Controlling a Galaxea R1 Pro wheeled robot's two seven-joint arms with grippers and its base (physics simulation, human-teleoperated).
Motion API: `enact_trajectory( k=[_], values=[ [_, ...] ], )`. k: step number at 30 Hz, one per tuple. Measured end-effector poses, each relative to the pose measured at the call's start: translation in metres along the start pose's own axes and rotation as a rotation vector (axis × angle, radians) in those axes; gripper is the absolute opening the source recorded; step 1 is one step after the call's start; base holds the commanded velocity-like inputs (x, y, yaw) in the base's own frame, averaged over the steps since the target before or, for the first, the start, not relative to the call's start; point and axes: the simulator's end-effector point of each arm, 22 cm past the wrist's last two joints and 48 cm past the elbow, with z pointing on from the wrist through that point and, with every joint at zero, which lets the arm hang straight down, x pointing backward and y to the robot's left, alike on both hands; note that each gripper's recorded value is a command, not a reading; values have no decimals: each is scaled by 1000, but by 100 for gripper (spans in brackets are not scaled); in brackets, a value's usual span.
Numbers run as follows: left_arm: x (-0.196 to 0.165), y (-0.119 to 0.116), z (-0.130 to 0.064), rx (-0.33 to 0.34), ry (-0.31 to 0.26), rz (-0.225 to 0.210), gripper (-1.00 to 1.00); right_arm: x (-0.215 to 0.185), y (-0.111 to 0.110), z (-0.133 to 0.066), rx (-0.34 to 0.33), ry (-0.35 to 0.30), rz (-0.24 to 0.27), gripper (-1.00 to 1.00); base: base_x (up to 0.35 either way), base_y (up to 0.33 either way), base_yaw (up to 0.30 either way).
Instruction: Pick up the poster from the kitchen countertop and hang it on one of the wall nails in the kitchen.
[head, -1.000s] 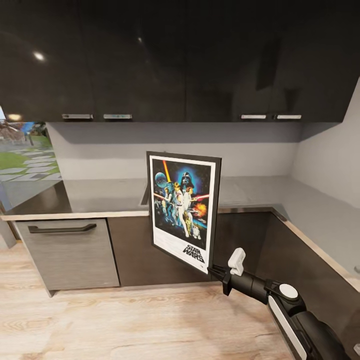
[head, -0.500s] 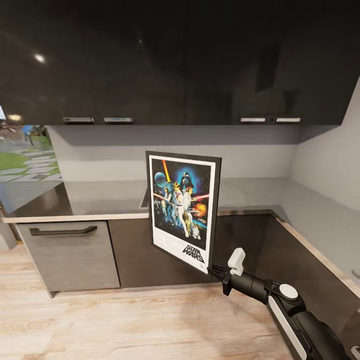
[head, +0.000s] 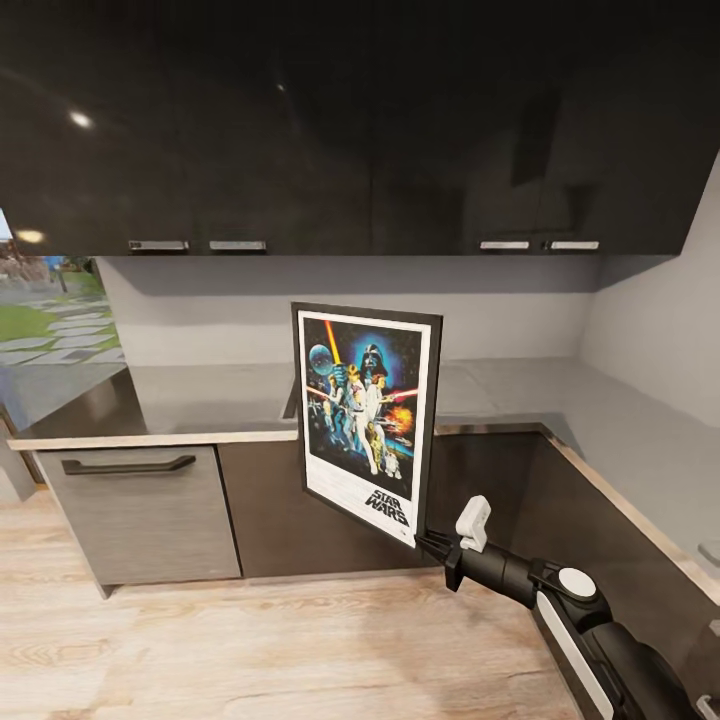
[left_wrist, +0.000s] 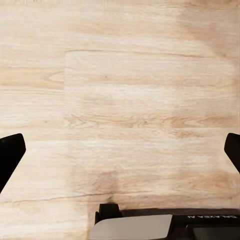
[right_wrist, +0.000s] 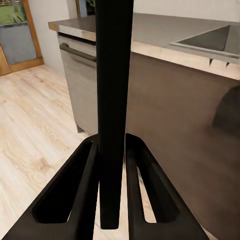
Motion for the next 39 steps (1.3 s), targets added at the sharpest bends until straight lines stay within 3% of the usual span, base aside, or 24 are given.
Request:
enact_trajectory(
  k=[39],
  values=[
    [-15, -5, -40, 0, 2, 1, 100, -40, 10, -13, 0, -2, -1, -100, 0, 0, 0]
  ],
)
